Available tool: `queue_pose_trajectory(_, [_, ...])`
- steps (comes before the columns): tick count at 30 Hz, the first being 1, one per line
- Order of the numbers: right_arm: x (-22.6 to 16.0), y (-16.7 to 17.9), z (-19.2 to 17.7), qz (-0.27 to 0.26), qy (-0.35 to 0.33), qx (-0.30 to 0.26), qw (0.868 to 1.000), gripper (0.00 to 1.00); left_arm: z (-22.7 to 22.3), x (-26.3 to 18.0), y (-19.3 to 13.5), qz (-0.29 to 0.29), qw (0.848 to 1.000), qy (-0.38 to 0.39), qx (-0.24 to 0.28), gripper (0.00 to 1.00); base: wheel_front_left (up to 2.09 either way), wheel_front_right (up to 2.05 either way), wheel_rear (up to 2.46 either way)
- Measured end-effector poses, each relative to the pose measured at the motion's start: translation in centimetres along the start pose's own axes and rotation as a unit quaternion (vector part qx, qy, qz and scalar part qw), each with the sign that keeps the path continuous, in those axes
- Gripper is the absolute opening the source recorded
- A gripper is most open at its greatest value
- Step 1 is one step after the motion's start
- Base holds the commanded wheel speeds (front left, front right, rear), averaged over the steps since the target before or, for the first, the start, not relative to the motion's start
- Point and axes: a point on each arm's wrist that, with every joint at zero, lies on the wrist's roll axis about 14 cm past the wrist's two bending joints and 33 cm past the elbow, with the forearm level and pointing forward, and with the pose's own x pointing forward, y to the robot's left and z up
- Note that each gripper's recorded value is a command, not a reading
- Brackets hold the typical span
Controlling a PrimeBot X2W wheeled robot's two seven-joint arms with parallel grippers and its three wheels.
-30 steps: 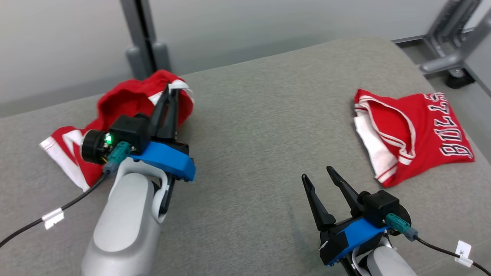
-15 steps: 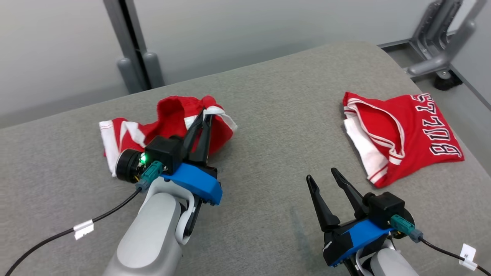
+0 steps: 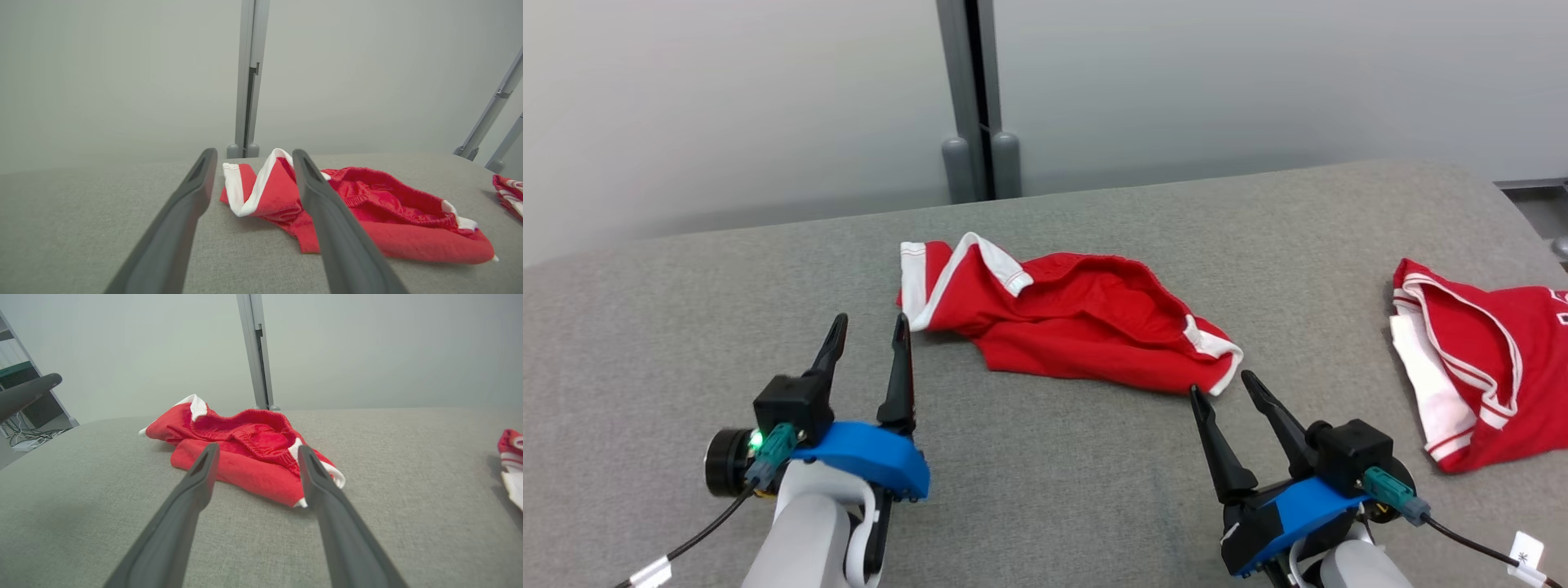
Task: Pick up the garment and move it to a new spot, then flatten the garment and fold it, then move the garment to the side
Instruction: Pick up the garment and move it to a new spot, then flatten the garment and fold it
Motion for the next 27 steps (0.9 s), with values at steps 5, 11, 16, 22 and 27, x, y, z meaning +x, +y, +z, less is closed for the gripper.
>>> queue_pose_trajectory(5, [0.4, 1.6, -0.2, 0.023, 0.002, 0.001, 1.000, 1.00, -0.8, -3.6, 4.4, 0.075, 0.997, 0.009, 0.000, 1.00, 0.00, 0.00, 0.00])
queue_pose_trajectory(11, [0.0, 2.3, -0.4, 0.030, 0.005, 0.002, 1.000, 1.00, -2.9, -8.2, 7.6, 0.138, 0.990, 0.033, -0.005, 1.00, 0.00, 0.00, 0.00])
queue_pose_trajectory(16, [-0.4, 2.1, -0.7, 0.027, 0.010, 0.000, 1.000, 1.00, -5.0, -11.2, 8.5, 0.163, 0.985, 0.061, -0.005, 1.00, 0.00, 0.00, 0.00])
queue_pose_trajectory(22, [-0.8, 1.6, -1.1, 0.018, 0.015, 0.002, 1.000, 1.00, -6.1, -12.6, 8.6, 0.168, 0.983, 0.077, -0.006, 1.00, 0.00, 0.00, 0.00])
queue_pose_trajectory(27, [-0.8, 1.2, -1.3, 0.013, 0.019, 0.001, 1.000, 1.00, -6.1, -12.4, 8.2, 0.162, 0.984, 0.076, -0.010, 1.00, 0.00, 0.00, 0.00])
